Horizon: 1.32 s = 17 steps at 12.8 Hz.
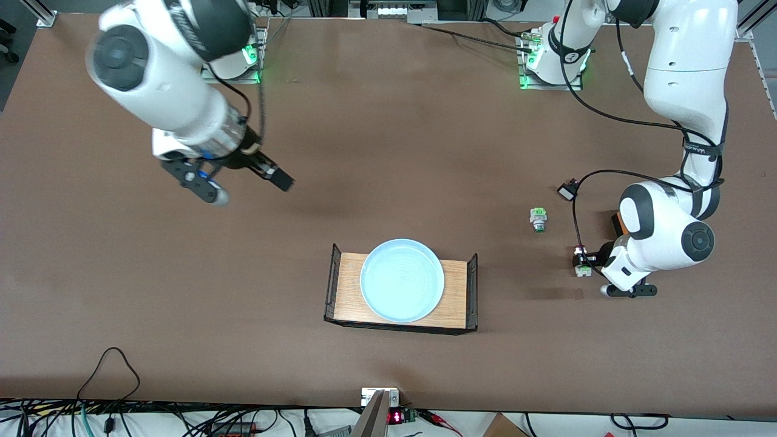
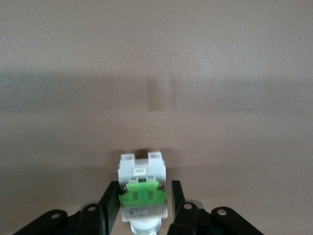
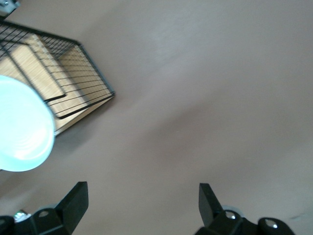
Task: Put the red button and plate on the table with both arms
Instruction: 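Lower the switch onto the table while the right gripper reaches the plate, then raise the left gripper away while the right gripper lowers to the plate rim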
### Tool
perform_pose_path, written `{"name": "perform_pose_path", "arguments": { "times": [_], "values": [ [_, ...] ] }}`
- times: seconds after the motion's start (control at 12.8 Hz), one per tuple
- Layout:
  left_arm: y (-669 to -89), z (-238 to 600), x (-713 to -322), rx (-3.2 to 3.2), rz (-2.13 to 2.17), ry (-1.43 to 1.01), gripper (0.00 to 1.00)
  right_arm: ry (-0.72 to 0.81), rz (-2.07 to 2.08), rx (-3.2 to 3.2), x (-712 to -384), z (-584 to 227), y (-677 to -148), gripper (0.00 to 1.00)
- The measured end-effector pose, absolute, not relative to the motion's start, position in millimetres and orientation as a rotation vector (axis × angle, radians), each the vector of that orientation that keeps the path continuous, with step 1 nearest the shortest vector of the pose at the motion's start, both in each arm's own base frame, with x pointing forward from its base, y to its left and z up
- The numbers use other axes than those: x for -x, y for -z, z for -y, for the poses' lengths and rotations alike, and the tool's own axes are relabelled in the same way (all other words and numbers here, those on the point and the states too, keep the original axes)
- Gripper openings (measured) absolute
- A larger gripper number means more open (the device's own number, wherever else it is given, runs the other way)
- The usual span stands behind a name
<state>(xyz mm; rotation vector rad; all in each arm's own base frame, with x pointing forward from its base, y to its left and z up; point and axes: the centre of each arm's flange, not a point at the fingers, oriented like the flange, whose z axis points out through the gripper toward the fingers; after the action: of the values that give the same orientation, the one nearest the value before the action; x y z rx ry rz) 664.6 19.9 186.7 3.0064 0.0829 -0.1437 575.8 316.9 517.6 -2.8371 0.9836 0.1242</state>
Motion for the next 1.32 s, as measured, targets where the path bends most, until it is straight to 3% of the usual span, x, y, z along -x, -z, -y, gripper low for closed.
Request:
{"name": "perform_pose_path", "arguments": {
  "times": [0.23,0.39,1.01,1.32],
  "values": [
    [-202.4,-20.1,-672.5,-3.007,-0.078,0.096,0.79,-0.045,-1.087,2.739,-585.9,-372.9,-492.1,1.00],
    [-244.8,-21.6,-677.3,-2.991,-0.071,0.070,0.99,-0.012,-1.152,2.675,-590.3,-401.6,-475.0,1.00],
    [-471.1,-28.4,-623.2,-3.028,-0.004,0.100,1.00,0.004,-1.297,2.580,-600.7,-453.4,-402.8,1.00],
    [-540.8,-29.8,-589.2,-3.081,0.028,0.069,1.00,0.015,-1.328,2.569,-608.4,-454.2,-372.7,1.00]
  ]
}}
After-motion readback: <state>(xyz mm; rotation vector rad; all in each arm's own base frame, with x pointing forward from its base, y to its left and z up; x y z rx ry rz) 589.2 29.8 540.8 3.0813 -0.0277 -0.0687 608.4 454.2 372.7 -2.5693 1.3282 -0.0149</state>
